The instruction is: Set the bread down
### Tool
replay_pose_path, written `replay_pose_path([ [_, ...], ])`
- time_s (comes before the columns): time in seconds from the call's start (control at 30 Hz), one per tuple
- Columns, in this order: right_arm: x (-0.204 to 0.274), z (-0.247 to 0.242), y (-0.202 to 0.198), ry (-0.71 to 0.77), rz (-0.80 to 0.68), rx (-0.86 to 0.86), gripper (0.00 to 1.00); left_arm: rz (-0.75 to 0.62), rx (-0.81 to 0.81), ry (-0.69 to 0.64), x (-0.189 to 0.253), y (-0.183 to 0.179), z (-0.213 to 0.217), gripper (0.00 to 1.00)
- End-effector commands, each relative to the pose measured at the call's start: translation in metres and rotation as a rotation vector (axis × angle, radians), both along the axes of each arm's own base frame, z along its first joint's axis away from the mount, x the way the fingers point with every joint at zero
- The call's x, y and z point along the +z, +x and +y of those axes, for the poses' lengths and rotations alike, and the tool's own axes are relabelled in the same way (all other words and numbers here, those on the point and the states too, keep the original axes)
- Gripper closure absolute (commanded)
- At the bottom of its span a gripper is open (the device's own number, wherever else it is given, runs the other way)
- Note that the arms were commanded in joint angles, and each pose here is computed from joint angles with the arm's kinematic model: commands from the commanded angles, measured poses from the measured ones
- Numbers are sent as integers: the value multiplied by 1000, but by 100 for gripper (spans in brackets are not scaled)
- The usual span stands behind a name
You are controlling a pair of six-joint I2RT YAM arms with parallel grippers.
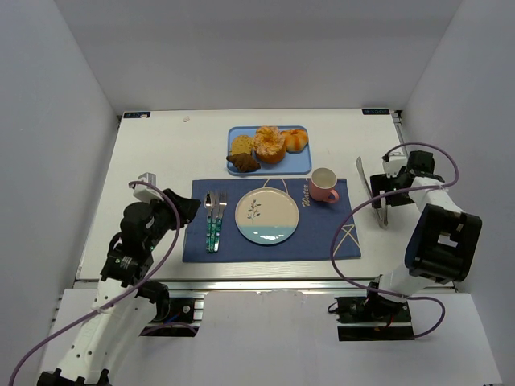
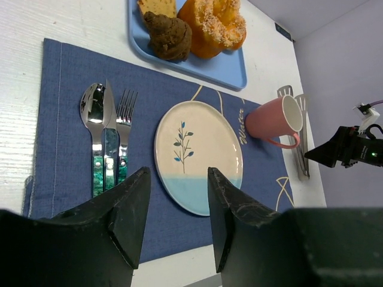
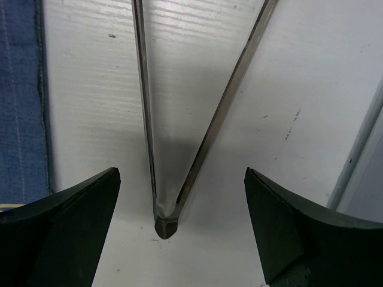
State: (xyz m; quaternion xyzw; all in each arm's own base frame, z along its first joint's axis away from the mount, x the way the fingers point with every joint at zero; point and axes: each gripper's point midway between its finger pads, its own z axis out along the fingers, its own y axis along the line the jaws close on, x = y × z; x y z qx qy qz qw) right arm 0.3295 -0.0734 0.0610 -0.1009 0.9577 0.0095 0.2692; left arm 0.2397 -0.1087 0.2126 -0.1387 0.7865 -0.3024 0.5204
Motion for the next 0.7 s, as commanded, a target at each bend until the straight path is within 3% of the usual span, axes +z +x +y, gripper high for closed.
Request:
replay_pose_path([
  [0.0,-10,-8,11,-49,-5,-1,11,9,15,4,-3,2,2,47],
  [0.43,-43,-8,34,-26,15,-30,16,37,21,6,-10,5,2,47],
  [0.67,-54,-1,38,14,-4,-38,28,44,18,-3,-8,6,0,47],
])
